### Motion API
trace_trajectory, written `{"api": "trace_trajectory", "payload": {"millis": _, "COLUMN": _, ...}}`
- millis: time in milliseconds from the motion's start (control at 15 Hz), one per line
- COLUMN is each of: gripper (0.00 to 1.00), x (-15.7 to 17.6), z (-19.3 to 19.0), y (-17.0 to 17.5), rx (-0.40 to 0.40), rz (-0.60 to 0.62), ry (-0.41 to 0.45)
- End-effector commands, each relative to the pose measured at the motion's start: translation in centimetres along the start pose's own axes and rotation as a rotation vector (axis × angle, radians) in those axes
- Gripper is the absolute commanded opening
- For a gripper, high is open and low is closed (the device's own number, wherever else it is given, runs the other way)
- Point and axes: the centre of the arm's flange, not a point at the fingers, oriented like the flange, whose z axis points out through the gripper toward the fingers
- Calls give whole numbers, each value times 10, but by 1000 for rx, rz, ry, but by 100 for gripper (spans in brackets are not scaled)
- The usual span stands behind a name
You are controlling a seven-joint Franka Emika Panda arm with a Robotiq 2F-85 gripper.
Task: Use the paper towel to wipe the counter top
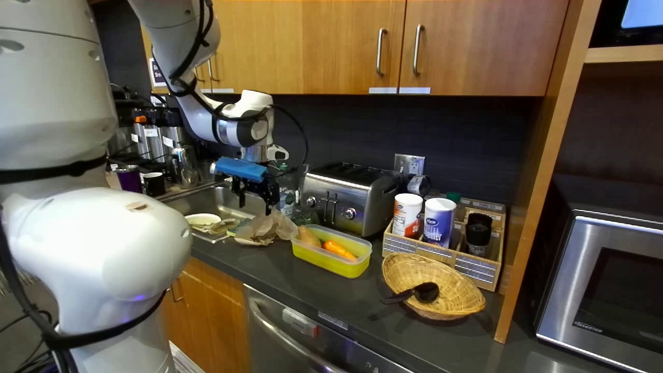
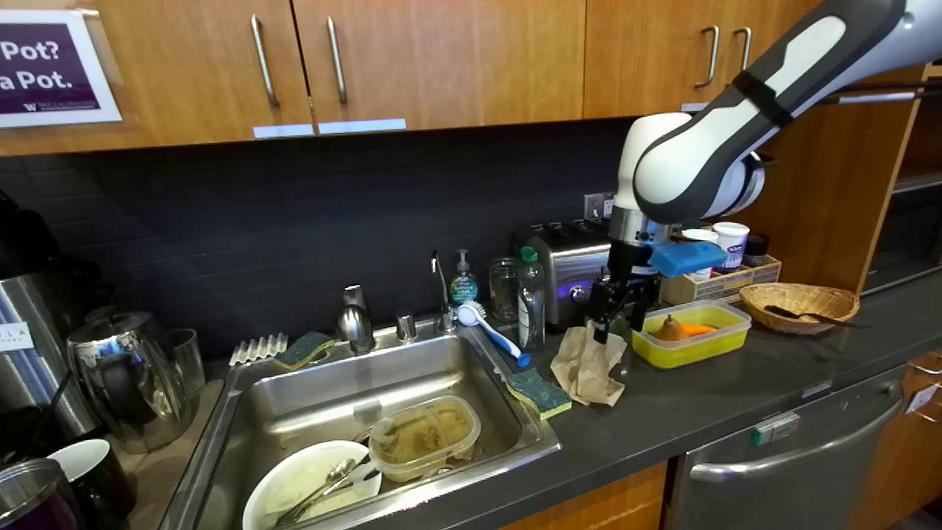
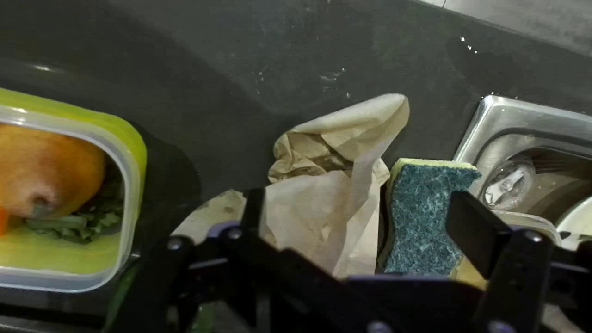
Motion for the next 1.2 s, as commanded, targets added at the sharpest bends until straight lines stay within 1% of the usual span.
{"api": "trace_trajectory", "payload": {"millis": 0, "gripper": 100, "x": -41, "z": -31, "y": 2, "rx": -17, "rz": 70, "ry": 8}}
{"api": "trace_trajectory", "payload": {"millis": 333, "gripper": 100, "x": -77, "z": -49, "y": 14, "rx": -22, "rz": 158, "ry": 7}}
{"api": "trace_trajectory", "payload": {"millis": 667, "gripper": 100, "x": -104, "z": -56, "y": 28, "rx": -10, "rz": 237, "ry": -2}}
{"api": "trace_trajectory", "payload": {"millis": 867, "gripper": 100, "x": -111, "z": -58, "y": 34, "rx": -5, "rz": 266, "ry": -2}}
{"api": "trace_trajectory", "payload": {"millis": 1133, "gripper": 100, "x": -115, "z": -63, "y": 38, "rx": -8, "rz": 273, "ry": 8}}
